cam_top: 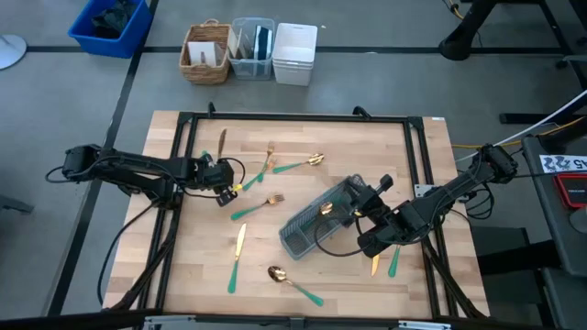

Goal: Sort silverware
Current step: Put the gold fork into the gray silverware organizer, then put the gold spoon into the gray silverware organizer

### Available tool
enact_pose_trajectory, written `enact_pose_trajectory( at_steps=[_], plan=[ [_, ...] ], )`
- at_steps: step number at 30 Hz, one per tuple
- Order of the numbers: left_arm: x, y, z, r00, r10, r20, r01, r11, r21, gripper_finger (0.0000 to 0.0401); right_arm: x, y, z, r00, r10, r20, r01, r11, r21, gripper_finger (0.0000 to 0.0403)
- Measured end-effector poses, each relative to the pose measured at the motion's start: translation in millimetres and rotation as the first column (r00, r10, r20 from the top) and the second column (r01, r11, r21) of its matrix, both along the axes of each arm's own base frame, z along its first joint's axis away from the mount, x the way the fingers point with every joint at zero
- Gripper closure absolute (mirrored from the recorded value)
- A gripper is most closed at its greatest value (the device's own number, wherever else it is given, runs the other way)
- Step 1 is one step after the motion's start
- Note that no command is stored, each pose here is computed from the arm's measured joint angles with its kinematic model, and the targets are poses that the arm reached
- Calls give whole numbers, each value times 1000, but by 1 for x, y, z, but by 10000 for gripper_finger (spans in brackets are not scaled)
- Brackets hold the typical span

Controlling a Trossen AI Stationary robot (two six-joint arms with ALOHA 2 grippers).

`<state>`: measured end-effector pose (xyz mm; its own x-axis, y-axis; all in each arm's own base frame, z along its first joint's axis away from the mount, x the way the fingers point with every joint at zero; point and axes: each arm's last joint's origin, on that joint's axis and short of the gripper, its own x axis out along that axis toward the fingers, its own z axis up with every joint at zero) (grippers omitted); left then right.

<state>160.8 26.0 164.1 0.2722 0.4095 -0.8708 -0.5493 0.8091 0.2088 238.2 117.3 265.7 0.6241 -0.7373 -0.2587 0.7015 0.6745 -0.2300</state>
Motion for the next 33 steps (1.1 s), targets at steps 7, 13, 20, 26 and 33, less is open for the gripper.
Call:
enact_pose_trajectory(
  at_steps=[7,13,20,26,33],
  plan=[
    [0,0,0,1000,-11,-5,11,1000,3,329,0,1,-2,998,41,-42,-38,998,56,377],
    [0,0,0,999,-28,-15,28,1000,4,329,1,2,-3,993,80,-84,-72,992,101,373],
    [0,0,0,1000,-25,-13,25,1000,-2,329,3,-1,-4,991,89,-104,-74,988,136,306],
    [-1,0,0,1000,4,-4,-4,1000,-13,329,5,-3,-1,990,91,-110,-75,987,145,266],
    [-1,-1,0,1000,-14,-10,13,1000,-13,329,13,4,32,963,214,-163,-195,972,130,266]
  ],
)
